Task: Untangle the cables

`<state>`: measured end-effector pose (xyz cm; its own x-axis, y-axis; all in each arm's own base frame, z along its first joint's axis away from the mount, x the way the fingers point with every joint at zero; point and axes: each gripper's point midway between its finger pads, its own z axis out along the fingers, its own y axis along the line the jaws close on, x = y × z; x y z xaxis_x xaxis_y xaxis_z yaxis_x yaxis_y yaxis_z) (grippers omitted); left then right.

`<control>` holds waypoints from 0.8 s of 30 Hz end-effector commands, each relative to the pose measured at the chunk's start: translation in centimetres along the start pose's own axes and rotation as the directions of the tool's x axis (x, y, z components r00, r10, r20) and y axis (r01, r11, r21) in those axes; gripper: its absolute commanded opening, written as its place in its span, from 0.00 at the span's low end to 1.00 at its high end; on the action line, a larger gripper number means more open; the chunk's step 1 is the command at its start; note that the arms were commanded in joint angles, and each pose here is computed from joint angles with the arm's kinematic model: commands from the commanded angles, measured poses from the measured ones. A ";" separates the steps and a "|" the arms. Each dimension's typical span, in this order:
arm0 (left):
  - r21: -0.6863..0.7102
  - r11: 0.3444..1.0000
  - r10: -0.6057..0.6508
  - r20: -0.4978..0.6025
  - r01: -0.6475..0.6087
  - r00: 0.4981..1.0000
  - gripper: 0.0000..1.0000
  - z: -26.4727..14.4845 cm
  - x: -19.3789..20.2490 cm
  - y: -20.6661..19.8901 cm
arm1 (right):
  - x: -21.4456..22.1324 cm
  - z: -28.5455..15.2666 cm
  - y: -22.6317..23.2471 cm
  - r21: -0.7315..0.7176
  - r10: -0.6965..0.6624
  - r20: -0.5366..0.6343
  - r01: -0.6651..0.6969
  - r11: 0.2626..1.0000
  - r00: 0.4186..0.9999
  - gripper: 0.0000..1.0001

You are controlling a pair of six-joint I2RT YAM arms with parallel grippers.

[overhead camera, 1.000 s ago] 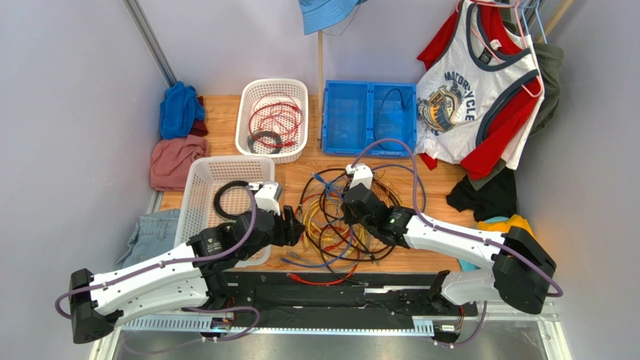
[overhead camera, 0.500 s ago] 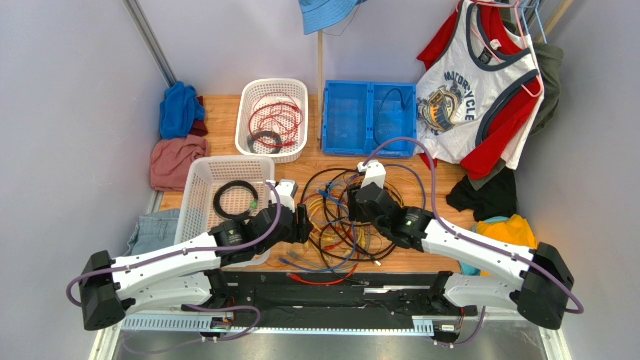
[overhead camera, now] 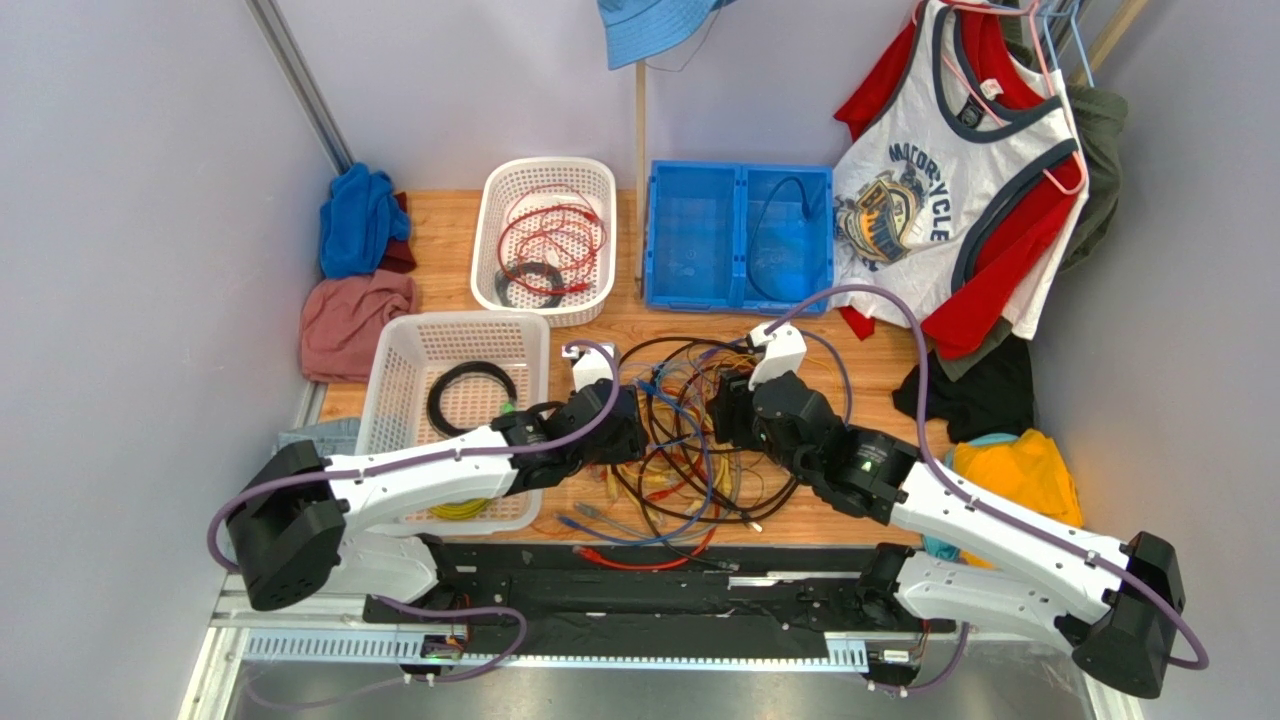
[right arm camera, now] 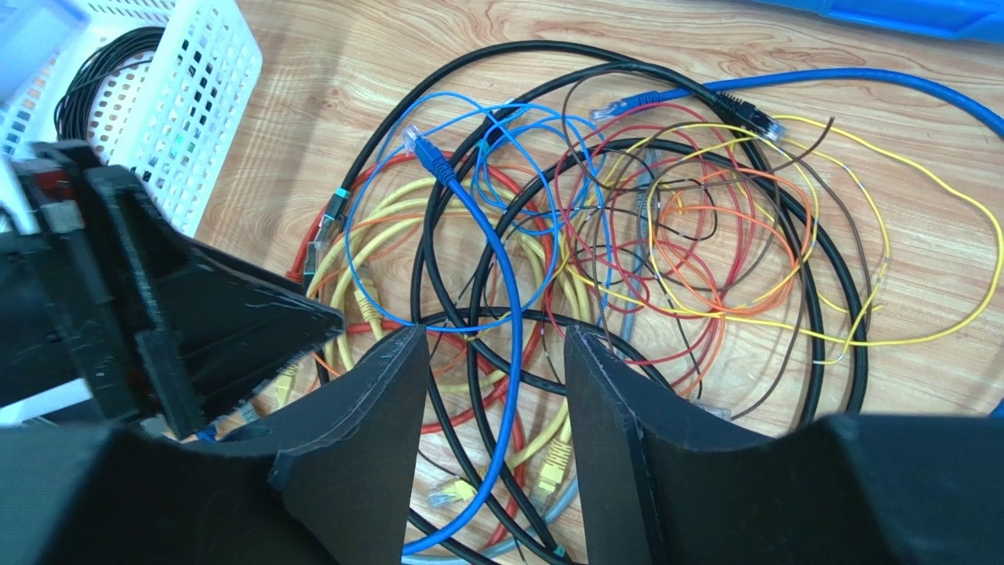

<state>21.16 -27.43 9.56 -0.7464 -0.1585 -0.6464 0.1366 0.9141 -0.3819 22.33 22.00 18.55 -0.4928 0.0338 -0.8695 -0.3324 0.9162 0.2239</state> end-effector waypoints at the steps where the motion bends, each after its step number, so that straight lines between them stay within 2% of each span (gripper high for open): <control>1: 0.118 0.980 -0.157 -0.029 0.159 0.987 0.53 0.4 -0.8 -4.3 | 0.0 -0.5 -0.4 -0.005 -0.007 0.016 0.007 1.000 1.000 0.50; 18: 0.012 0.959 -0.280 -0.125 0.283 0.952 0.54 3.2 2.5 -2.7 | 0.4 -0.9 -0.9 -0.004 -0.012 0.024 0.012 1.000 1.000 0.50; 24: -0.027 0.949 -0.315 -0.086 0.314 0.945 0.56 3.9 2.0 -1.8 | 0.2 -1.1 -1.0 -0.005 -0.009 0.034 0.009 1.000 0.999 0.50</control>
<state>20.57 -30.45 5.40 -0.8361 -0.3370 -0.4329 -0.0809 0.8562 -0.5104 21.56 20.89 18.01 -0.4875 0.0304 -0.8726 -0.3387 0.9146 0.2210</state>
